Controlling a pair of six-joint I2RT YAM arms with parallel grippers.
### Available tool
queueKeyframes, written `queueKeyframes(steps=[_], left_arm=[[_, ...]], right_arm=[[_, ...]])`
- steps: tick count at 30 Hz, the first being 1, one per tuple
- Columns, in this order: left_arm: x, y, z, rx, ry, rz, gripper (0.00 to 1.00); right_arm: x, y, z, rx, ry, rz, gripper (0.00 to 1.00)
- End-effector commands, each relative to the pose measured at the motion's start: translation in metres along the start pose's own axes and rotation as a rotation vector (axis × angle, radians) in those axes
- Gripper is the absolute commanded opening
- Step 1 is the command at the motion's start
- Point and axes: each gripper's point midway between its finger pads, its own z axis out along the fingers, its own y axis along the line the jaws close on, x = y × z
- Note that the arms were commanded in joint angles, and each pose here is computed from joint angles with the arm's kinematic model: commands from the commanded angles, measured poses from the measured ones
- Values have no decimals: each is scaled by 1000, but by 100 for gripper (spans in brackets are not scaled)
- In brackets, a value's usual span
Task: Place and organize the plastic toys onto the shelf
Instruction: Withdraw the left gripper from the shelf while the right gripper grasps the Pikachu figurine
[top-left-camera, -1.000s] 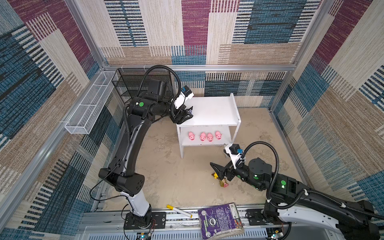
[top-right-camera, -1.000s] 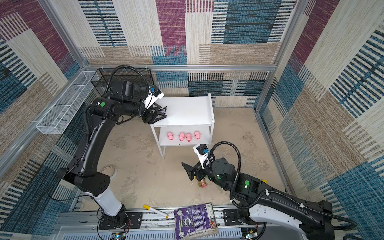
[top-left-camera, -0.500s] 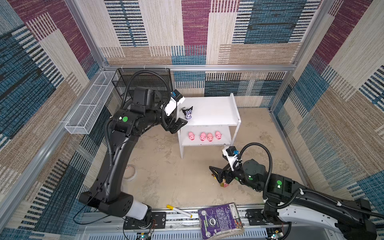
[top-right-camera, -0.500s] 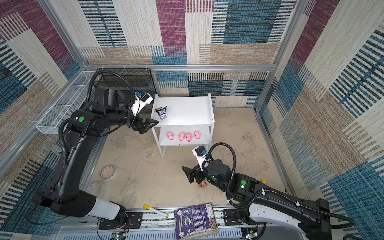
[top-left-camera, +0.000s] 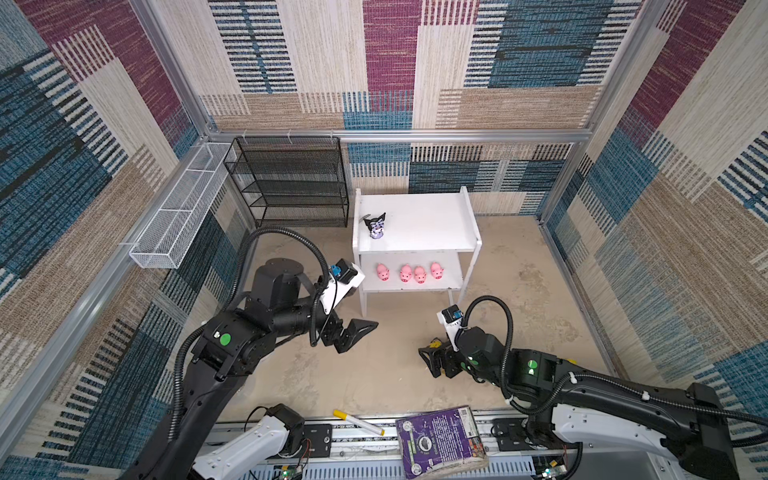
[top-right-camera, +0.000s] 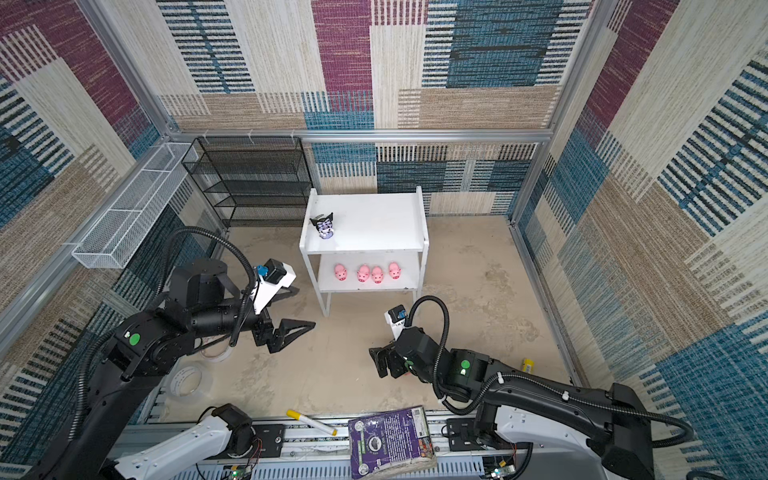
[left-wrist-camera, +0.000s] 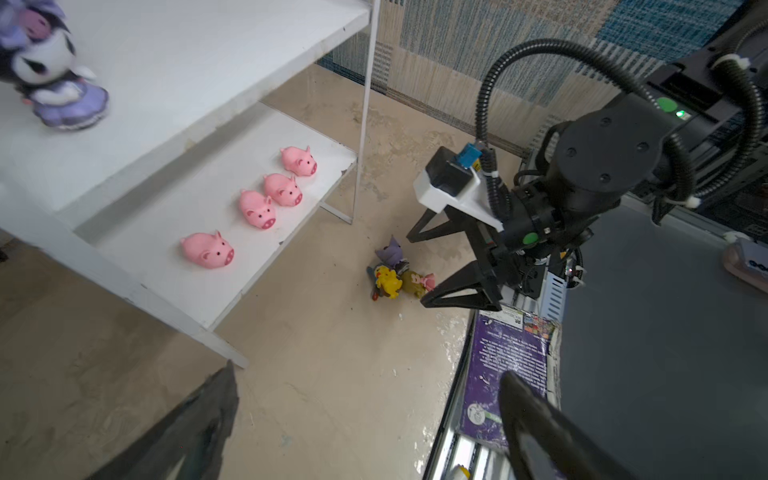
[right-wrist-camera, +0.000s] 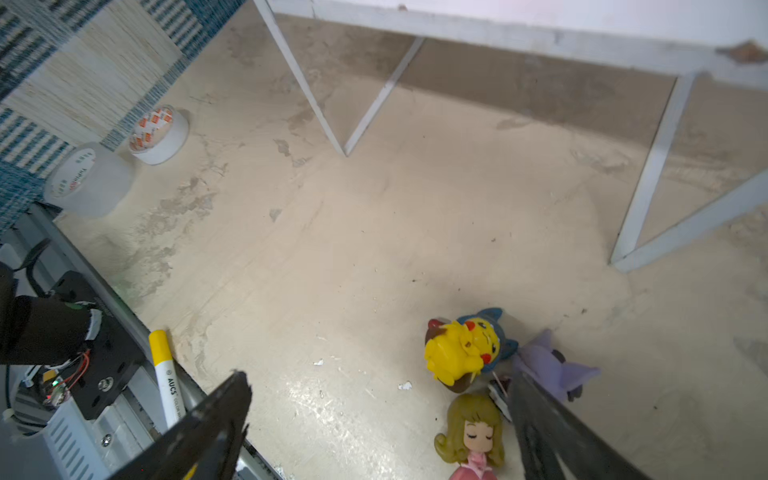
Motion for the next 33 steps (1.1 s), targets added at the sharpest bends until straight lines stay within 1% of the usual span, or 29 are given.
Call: queueKeyframes(steps=[1, 6, 11, 13, 19, 24, 25, 27, 30, 31, 33], left_arm=[[12, -14, 6, 47, -1, -64, 98], [35, -27, 21, 108, 49, -104, 98], [43, -34, 28, 139, 60, -105, 98], [45, -32, 30, 129, 62, -101, 98], [48, -30, 35, 129, 71, -88, 98], [53, -27, 39, 118, 88, -80, 98], [53, -26, 40, 118, 86, -79, 98], [53, -26, 40, 118, 82, -75, 98], [55, -27, 41, 120, 85, -72, 98], [54, -27, 41, 123, 83, -71, 98], [54, -27, 41, 125, 83, -72, 98]], right_arm=[[18, -8, 11, 50, 59, 115, 97], [39, -13, 32, 98, 137, 174, 97], [47, -18, 45, 161, 188, 205, 98], [51, -20, 50, 181, 205, 202, 98], [48, -22, 62, 173, 208, 213, 98], [41, -24, 70, 166, 204, 198, 97], [42, -25, 72, 170, 208, 193, 96], [40, -26, 76, 182, 210, 186, 91], [39, -25, 81, 186, 207, 184, 76], [40, -26, 83, 195, 210, 185, 73], [45, -29, 86, 212, 222, 181, 70]])
